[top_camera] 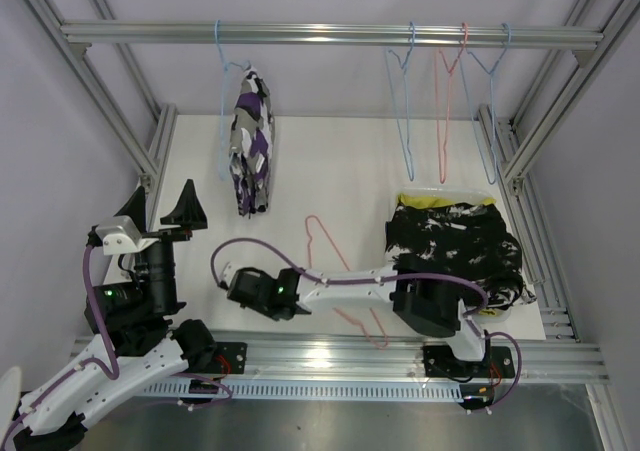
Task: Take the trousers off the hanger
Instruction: Pick up the hanger from the corner of the board.
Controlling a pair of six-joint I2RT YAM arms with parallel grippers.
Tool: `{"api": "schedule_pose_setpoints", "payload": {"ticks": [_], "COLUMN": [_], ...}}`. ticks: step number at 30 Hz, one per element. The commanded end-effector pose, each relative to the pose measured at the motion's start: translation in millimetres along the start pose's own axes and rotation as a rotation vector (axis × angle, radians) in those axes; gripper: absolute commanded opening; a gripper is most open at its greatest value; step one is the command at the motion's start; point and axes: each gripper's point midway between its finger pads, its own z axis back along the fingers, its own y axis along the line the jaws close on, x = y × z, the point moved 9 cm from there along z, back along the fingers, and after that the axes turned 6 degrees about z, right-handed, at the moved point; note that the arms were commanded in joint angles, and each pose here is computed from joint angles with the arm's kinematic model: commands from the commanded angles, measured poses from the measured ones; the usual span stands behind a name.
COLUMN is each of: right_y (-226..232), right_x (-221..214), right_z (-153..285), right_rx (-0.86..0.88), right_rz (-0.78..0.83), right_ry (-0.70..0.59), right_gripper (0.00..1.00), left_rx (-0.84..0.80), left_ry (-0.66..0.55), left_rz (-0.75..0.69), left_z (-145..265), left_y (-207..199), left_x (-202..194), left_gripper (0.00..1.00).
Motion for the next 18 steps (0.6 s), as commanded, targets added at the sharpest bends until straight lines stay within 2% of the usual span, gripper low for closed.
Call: {"api": "schedule_pose_setpoints", "payload": {"ticks": [1, 9, 18], "right_y": [-45, -72, -96], "right_x": [24, 36, 34], "right_z": [50, 87, 101], "right_rx": [-0.132, -0.158, -0.249], "right_rz": [-0.143, -0.267, -0.357], "right_ry": [-0.12, -0.243, -0.28], "right_gripper": [0.0, 0.0, 0.0], "left_rx": [-0.006, -0.008, -0.015], "left_ry": [-0.038, -0.038, -0.036], "left_rz": [0.048, 0.053, 0.057], "left_z": [-2, -2, -2], "left_y": [1, 1, 0], "left_x": [15, 16, 16], "left_gripper": [0.99, 0.99, 0.99]}}
